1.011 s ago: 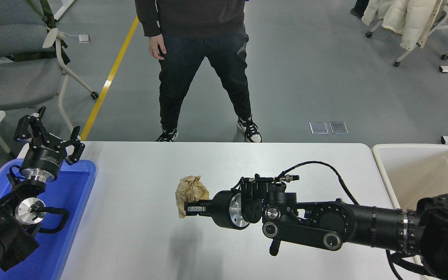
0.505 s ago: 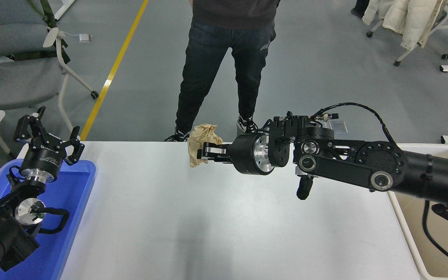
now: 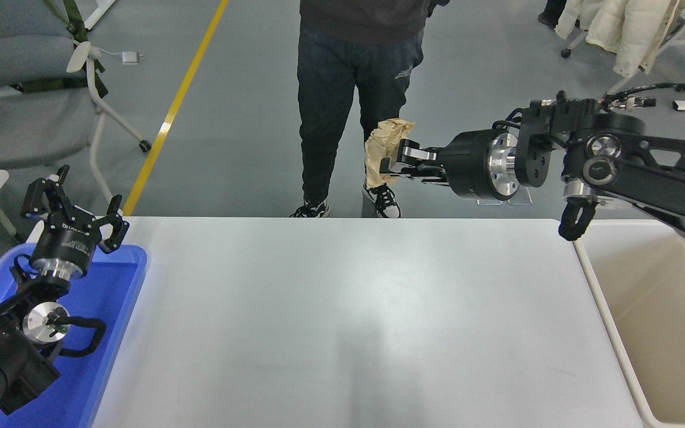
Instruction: Clean the table surface
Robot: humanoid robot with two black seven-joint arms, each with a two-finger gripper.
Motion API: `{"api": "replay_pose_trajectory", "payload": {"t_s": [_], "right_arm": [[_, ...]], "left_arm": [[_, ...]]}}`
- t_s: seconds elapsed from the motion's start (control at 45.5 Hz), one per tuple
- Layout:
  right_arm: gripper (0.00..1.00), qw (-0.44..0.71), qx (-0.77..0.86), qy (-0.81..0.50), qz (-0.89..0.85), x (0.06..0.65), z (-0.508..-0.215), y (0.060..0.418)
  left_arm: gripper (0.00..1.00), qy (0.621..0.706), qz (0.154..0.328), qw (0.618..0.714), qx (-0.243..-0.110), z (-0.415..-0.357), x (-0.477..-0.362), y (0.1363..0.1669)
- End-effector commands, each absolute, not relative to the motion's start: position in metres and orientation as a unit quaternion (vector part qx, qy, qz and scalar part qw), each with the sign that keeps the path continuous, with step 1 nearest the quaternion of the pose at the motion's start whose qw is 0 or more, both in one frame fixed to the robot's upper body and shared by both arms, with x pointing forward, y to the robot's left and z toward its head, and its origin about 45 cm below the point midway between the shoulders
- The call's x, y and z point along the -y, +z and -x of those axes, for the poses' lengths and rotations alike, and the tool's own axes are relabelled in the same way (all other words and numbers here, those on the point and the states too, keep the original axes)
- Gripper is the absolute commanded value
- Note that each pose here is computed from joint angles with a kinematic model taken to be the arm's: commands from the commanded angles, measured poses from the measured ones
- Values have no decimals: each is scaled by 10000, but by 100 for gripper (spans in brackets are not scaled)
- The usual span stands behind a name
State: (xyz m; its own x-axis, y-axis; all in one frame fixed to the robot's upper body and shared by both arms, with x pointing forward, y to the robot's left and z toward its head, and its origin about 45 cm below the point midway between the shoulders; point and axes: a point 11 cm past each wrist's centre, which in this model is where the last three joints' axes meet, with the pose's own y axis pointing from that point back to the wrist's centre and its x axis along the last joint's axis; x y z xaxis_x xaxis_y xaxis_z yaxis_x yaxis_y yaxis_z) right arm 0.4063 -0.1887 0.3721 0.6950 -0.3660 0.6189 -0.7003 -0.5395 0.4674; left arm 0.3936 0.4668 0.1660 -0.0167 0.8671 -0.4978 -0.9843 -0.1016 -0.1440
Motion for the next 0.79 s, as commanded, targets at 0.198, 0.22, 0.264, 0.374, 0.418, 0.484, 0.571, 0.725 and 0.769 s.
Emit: {"api": "replay_pose_trajectory", "payload": {"t_s": [0.198,0.22,0.264,0.374,0.418,0.484,0.571,0.725,0.769], "right_arm": [[0,3796,4546,1874,-7837,3470,-3939,4044],[0,3785,4617,1860,-7804,3556,-3920,4058],[0,3768,4752,1845,-7734,3722,-3877,4077],[0,3779,4985,1717,-7611,4069,-3788,3986],[0,3815,5047,1661,-7564,4181,-3736,3944],[0,3833,5143,1629,-7497,4320,-3690,3923],[0,3839,5317,1523,-7394,4529,-3660,3866],[0,3852,5709,1324,-7129,4993,-3619,3737],[0,3873,5766,1288,-7078,5101,-3588,3673]], "left_arm": [[100,7027,2394,6588,-1223,-3937,-4666,1660],[100,7027,2394,6588,-1223,-3937,-4666,1660],[100,7027,2394,6588,-1223,-3937,-4666,1660],[100,7027,2394,6588,-1223,-3937,-4666,1660],[100,7032,2391,6584,-1221,-3935,-4671,1659],[100,7032,2390,6584,-1221,-3935,-4671,1659],[100,7032,2390,6584,-1221,-3937,-4668,1659],[100,7037,2387,6580,-1219,-3935,-4672,1659],[100,7037,2387,6580,-1219,-3935,-4672,1659]]}}
